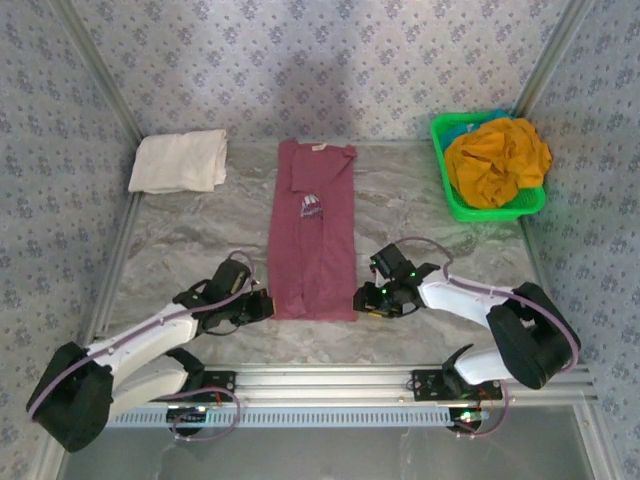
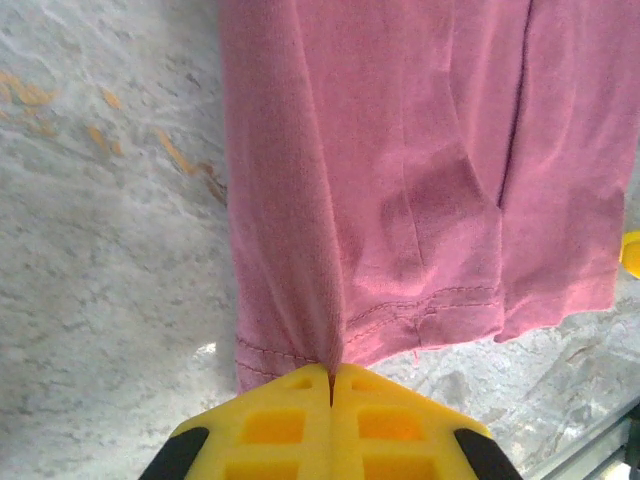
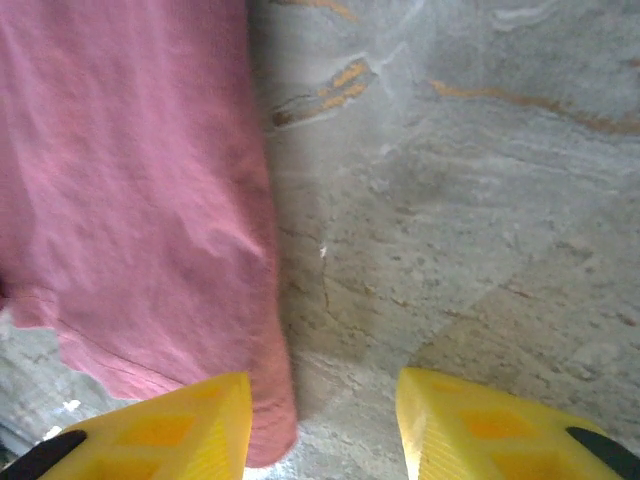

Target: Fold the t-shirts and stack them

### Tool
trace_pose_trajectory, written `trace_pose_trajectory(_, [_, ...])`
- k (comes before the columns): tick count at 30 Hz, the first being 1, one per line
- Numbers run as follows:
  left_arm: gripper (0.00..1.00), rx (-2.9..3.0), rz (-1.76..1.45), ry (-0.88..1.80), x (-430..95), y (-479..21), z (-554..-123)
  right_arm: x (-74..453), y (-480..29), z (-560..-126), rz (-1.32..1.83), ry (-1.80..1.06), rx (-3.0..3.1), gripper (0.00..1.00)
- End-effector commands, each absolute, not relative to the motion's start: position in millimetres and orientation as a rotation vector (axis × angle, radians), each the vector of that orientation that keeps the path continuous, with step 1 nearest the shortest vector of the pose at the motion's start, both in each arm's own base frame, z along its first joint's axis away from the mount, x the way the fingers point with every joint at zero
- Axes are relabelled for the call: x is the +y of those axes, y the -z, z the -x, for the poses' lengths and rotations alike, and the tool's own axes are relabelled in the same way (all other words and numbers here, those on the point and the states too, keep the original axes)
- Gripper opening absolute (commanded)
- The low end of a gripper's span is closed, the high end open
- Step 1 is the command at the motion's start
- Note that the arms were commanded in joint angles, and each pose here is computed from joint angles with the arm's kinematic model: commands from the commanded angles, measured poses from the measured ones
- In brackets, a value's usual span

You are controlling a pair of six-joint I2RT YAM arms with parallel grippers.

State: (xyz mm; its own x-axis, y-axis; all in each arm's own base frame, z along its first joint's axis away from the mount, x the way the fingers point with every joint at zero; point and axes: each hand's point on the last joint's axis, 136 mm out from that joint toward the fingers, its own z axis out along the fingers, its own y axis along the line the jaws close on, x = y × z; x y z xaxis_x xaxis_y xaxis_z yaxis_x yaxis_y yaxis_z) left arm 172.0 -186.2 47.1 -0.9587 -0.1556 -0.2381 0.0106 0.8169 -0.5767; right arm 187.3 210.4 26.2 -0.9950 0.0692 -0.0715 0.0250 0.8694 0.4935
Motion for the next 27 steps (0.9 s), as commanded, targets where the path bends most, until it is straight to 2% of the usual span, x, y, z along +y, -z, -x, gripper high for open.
trace_pose_trajectory(1, [0.0, 2.738, 0.18, 0.846, -178.8, -42.4, -164.2, 223.4, -35.4, -186.5, -0.102, -0.891, 2.922, 0.47])
trace_pose_trajectory(6, [0.0, 2.673, 0.254, 0.808, -162.5, -50.9, -165.3, 229.0, -39.8, -184.3, -0.091, -0.912, 2.914, 0.47])
trace_pose_trajectory(22, [0.0, 2.701, 0.335, 0.756, -143.8, -22.3, -157.8, 237.8, -16.8, -179.3, -0.079, -0.811, 2.97, 0.44])
trace_pose_trajectory(24, [0.0, 2.705, 0.332, 0.755, -143.5, -21.3, -156.9, 239.6, -15.9, -177.9, -0.072, -0.803, 2.975, 0.4])
trace_pose_trajectory(27, [0.0, 2.705, 0.331, 0.755, -143.2, -20.9, -156.8, 240.7, -13.6, -175.9, -0.071, -0.792, 2.982, 0.29])
